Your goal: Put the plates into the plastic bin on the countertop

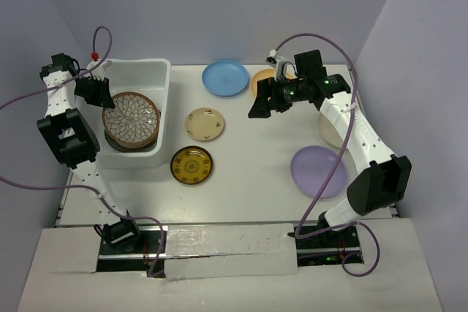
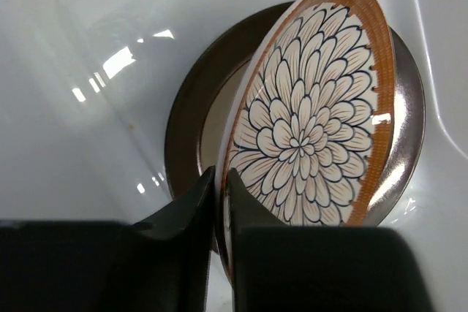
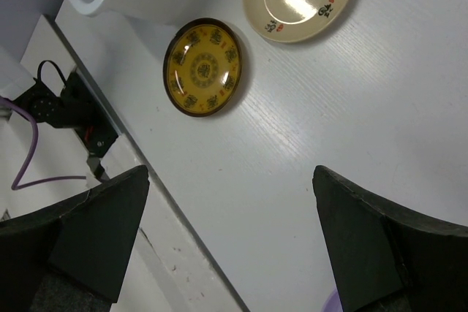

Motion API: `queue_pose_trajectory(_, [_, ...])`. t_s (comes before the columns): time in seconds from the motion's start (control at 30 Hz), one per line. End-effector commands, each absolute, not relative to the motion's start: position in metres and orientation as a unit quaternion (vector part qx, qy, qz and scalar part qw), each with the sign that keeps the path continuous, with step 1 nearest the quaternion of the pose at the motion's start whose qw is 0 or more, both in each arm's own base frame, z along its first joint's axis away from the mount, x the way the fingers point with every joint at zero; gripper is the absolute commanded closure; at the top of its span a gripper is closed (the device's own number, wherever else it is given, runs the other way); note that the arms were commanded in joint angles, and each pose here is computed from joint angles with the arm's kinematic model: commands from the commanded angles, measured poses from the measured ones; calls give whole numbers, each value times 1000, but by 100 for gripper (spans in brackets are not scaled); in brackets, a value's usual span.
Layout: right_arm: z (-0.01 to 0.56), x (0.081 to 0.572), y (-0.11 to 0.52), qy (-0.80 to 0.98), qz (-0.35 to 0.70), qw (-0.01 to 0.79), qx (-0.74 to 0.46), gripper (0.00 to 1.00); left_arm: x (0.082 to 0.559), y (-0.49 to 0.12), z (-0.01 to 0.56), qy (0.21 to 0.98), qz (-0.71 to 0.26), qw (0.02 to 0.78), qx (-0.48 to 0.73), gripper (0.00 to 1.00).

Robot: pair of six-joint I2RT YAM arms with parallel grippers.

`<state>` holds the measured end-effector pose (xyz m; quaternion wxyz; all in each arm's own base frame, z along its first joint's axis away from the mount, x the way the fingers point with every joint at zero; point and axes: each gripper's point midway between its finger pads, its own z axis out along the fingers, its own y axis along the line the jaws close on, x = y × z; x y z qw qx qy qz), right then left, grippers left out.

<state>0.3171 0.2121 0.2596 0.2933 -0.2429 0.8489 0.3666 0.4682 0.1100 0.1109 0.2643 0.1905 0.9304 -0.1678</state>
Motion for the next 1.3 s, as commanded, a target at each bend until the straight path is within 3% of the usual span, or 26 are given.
queue_pose_trajectory(0.0, [267,318,218,836,379,302,-256,0,467,91,110,922,-198,265,203,67])
queue_pose_trajectory(0.27, [263,320,217,841,373,300,-252,0,472,103,100,933,-160,261,190,46])
queue_pose_trajectory(0.3, [261,322,215,843,369,302,-252,0,474,106,102,934,-149,265,189,34])
queue_pose_trajectory(0.53, [245,328,197,863,306,309,-258,0,486,111,144,925,-100,306,200,11])
queue_pose_trajectory(0.67, [228,326,170,867,240,316,-302,2,489,91,215,894,-77,375,232,10])
queue_pose_trajectory(0.83, [181,303,115,864,186,239,-403,20,462,24,267,844,-109,406,332,9])
queue_pose_trajectory(1.07, [135,288,66,847,141,168,-483,36,407,-73,265,792,-169,392,436,9])
queue_pose_trajectory(1.27, [121,307,58,822,140,157,-529,38,381,-118,251,776,-225,359,466,10])
